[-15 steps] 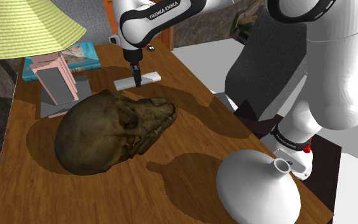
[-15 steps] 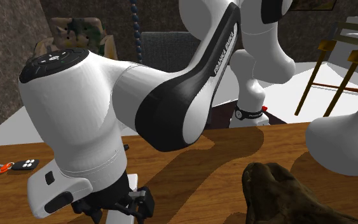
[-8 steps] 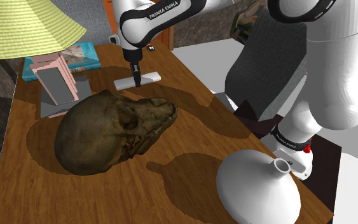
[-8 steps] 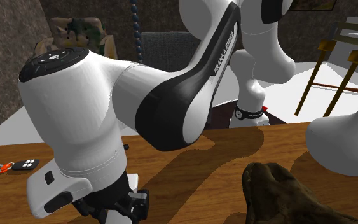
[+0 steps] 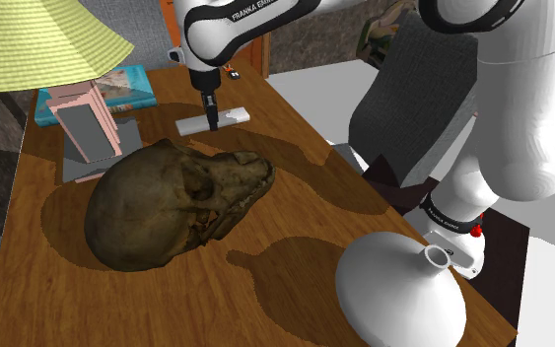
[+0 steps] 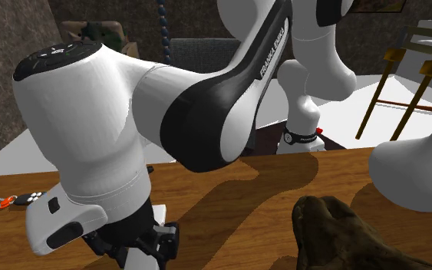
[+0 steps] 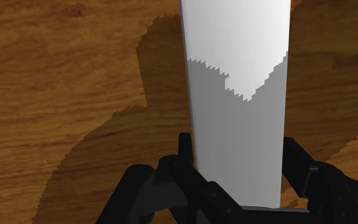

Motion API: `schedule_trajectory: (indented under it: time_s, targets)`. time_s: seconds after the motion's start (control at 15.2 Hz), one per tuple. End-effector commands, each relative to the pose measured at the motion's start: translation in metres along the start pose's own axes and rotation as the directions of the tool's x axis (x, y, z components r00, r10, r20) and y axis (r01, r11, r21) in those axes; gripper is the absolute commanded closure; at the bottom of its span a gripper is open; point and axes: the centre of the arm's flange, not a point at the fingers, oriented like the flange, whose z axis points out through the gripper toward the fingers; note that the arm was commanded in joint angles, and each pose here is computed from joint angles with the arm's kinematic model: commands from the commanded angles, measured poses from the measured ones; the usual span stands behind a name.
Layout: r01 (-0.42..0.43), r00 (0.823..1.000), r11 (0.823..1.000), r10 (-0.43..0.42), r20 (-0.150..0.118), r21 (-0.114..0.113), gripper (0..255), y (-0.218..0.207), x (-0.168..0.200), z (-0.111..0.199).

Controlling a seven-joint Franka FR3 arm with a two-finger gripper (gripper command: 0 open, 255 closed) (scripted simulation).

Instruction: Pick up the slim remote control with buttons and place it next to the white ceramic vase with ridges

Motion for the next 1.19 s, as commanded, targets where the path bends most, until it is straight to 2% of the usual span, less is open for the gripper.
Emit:
schedule_trajectory:
  time_s: [0.0,1.12]
  targets:
    - [0.0,1.0,1.0,0.0,0.0,0.0,255,-0.001,0.0,-0.011]
    - [0.0,1.0,1.0,0.0,0.0,0.0,255,-0.003,0.0,-0.101]
